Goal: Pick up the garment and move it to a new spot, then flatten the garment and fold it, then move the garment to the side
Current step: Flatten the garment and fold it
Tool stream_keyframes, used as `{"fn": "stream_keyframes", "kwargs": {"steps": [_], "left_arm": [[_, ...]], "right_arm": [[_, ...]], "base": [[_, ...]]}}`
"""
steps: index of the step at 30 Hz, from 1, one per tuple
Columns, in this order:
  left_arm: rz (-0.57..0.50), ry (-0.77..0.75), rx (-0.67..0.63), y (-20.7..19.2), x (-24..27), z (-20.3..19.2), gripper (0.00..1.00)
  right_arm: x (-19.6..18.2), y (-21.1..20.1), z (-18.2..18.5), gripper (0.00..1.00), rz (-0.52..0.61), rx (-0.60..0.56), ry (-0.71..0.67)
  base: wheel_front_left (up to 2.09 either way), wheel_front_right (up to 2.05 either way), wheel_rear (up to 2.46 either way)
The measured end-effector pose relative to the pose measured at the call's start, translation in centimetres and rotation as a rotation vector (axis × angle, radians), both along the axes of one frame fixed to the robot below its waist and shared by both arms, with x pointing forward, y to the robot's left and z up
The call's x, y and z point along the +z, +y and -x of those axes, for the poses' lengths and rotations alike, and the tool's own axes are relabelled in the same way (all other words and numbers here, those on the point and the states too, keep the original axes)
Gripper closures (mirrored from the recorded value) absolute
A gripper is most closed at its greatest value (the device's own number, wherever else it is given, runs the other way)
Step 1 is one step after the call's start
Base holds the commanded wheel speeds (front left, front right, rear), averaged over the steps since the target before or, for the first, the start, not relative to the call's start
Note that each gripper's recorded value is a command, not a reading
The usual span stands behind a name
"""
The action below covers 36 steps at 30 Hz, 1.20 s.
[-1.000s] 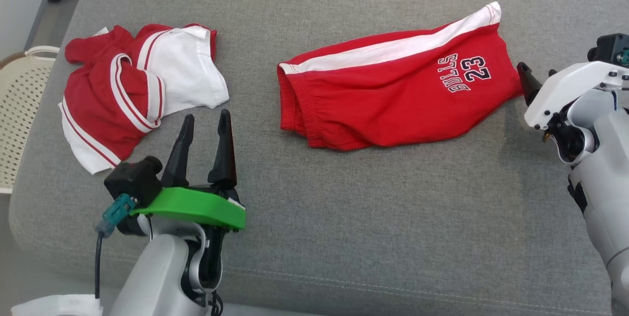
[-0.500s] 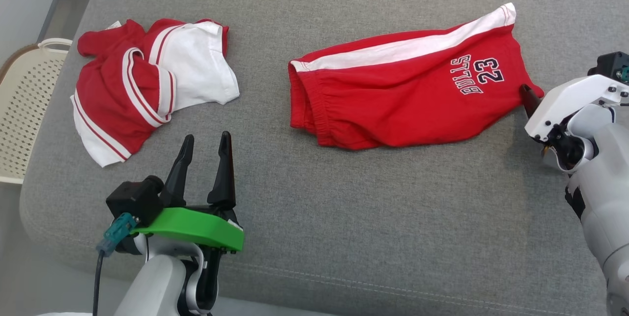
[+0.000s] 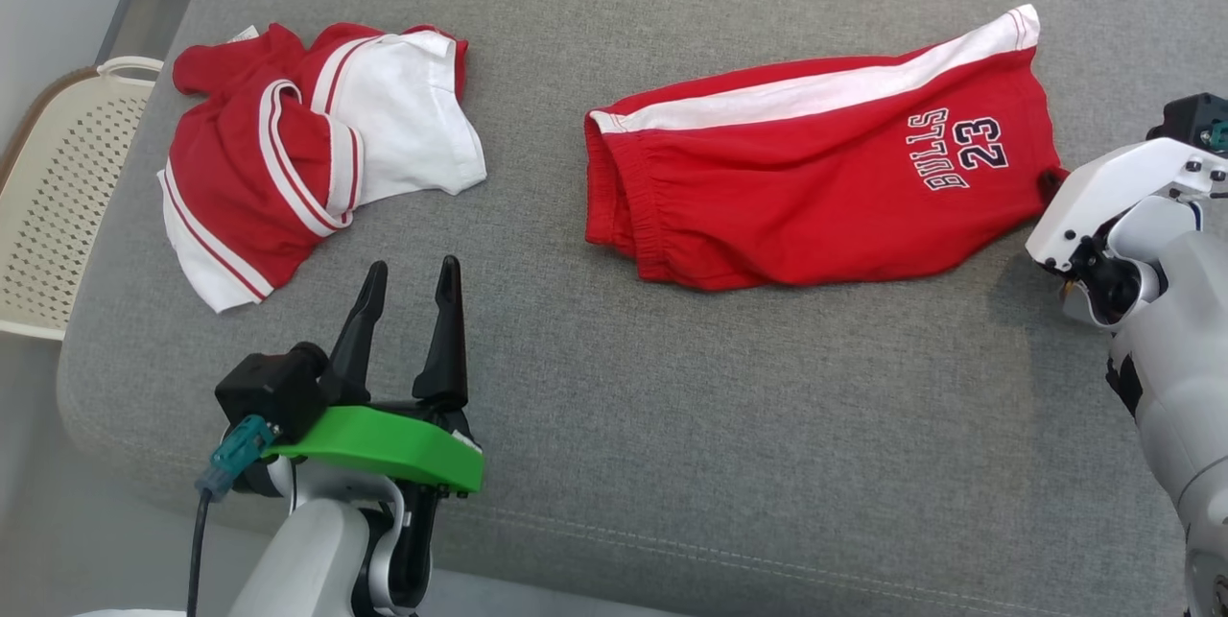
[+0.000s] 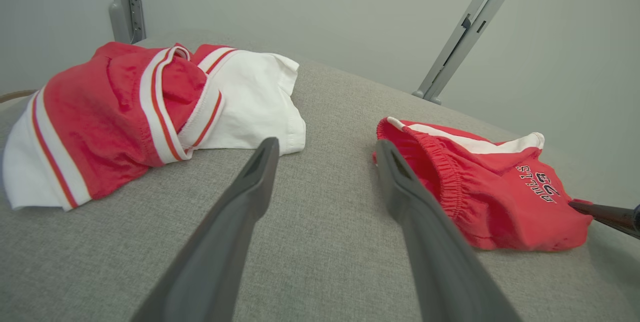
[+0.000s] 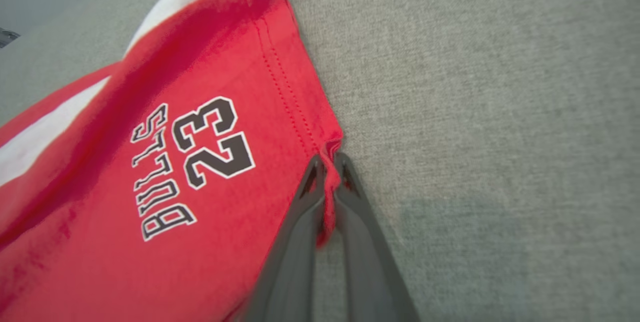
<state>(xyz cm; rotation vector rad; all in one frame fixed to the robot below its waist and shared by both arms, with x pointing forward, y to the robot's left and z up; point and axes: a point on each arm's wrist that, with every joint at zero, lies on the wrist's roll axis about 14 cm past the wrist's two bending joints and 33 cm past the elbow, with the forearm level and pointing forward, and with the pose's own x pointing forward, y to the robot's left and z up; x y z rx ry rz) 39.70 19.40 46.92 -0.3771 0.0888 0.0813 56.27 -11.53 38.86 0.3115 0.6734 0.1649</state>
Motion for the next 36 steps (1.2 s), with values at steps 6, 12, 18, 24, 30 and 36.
{"fn": "stream_keyframes", "kwargs": {"steps": [6, 12, 18, 24, 30, 36], "left_arm": [[-0.005, 0.002, 0.000, -0.1, 0.2, 0.7, 0.00], [-0.016, -0.006, -0.004, -0.2, 0.7, 1.3, 0.00], [-0.006, -0.020, -0.023, -0.9, 1.4, 1.8, 0.00], [-0.003, -0.032, -0.045, -1.6, 2.0, 2.3, 0.00], [0.001, -0.038, -0.063, -2.3, 2.2, 2.5, 0.00], [0.004, -0.046, -0.076, -2.6, 2.5, 2.5, 0.00]], "right_arm": [[0.7, -0.1, 0.6, 1.00, 0.010, 0.001, -0.012], [1.9, -0.3, 1.7, 1.00, -0.006, -0.010, -0.045], [1.9, -1.2, 4.0, 1.00, -0.025, -0.032, -0.041], [2.4, -1.2, 6.0, 1.00, -0.052, -0.037, -0.057], [2.7, -1.8, 7.3, 1.00, -0.067, -0.051, -0.069], [2.9, -2.7, 8.5, 1.00, -0.062, -0.057, -0.074]], "base": [[0.00, 0.00, 0.00], [0.00, 0.00, 0.00], [0.00, 0.00, 0.00], [0.00, 0.00, 0.00], [0.00, 0.00, 0.00], [0.00, 0.00, 0.00]]}}
